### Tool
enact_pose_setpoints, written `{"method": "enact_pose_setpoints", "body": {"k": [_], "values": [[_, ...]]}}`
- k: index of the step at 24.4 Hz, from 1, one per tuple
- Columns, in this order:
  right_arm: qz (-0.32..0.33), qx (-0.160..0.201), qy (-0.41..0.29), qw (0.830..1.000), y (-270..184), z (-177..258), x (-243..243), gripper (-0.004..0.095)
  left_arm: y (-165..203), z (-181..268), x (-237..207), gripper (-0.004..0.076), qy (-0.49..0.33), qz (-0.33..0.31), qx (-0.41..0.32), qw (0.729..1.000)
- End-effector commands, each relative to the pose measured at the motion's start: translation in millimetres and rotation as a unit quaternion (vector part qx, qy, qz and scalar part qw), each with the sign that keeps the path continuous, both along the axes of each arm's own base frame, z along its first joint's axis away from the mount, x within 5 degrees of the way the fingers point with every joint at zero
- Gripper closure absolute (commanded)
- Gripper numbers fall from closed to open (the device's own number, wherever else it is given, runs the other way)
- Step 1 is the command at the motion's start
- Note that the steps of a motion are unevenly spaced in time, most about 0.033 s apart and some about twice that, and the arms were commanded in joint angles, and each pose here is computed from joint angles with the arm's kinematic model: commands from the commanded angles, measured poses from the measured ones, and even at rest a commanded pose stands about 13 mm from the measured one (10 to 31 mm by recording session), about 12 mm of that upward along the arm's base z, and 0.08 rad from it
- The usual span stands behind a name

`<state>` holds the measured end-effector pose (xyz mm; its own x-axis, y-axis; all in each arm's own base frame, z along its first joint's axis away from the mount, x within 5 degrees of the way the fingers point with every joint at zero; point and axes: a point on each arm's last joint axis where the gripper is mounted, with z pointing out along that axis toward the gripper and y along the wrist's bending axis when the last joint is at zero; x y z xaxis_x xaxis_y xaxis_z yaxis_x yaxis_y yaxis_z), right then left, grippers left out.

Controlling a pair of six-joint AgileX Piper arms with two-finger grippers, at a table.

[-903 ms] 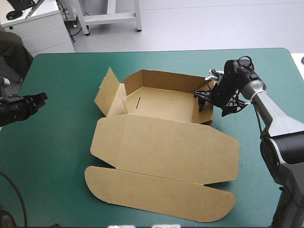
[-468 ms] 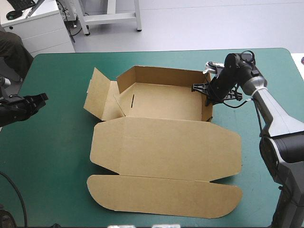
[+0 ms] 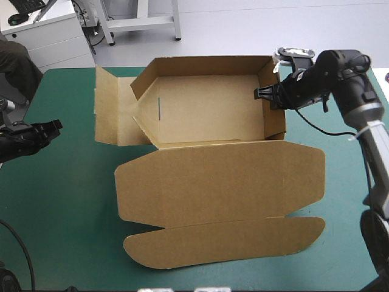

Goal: Fold the box

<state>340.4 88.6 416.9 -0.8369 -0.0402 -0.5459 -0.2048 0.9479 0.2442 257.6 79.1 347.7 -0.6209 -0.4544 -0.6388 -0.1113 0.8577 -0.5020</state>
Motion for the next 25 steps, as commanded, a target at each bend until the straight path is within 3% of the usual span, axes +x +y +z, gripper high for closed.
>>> {"method": "enact_pose_setpoints", "body": {"k": [1, 7, 10, 13, 16, 17, 21, 23, 25], "values": [[0.025, 0.036, -0.075, 0.996, -4, 53, -44, 0.0909, -3, 18, -4, 0.0717, -0.037, 0.007, -0.002, 0.999], [0.039, 0.045, -0.117, 0.991, -8, 77, -72, 0.0909, -4, 17, -5, 0.0715, -0.029, -0.006, 0.003, 1.000], [0.046, 0.047, -0.121, 0.990, -7, 79, -75, 0.0909, -6, 16, -6, 0.0649, -0.029, -0.027, 0.010, 0.999], [0.050, 0.048, -0.120, 0.990, -6, 78, -74, 0.0909, -7, 15, -5, 0.0463, -0.025, -0.032, -0.001, 0.999], [0.063, 0.052, -0.122, 0.989, -4, 78, -75, 0.0909, -5, 8, -1, 0.0211, -0.007, -0.034, -0.015, 0.999], [0.064, 0.053, -0.121, 0.989, -4, 78, -74, 0.0909, -6, 6, 0, 0.0178, -0.002, -0.036, -0.021, 0.999], [0.080, 0.080, -0.110, 0.988, 3, 75, -70, 0.0909, -23, 3, 12, 0.0169, -0.012, -0.077, -0.057, 0.995], [0.082, 0.086, -0.093, 0.988, 6, 66, -58, 0.0909, -50, 4, 18, 0.0169, -0.040, -0.174, -0.067, 0.982], [0.085, 0.082, -0.084, 0.989, 8, 58, -49, 0.0909, -64, 0, 23, 0.0169, -0.041, -0.233, -0.086, 0.968]]}}
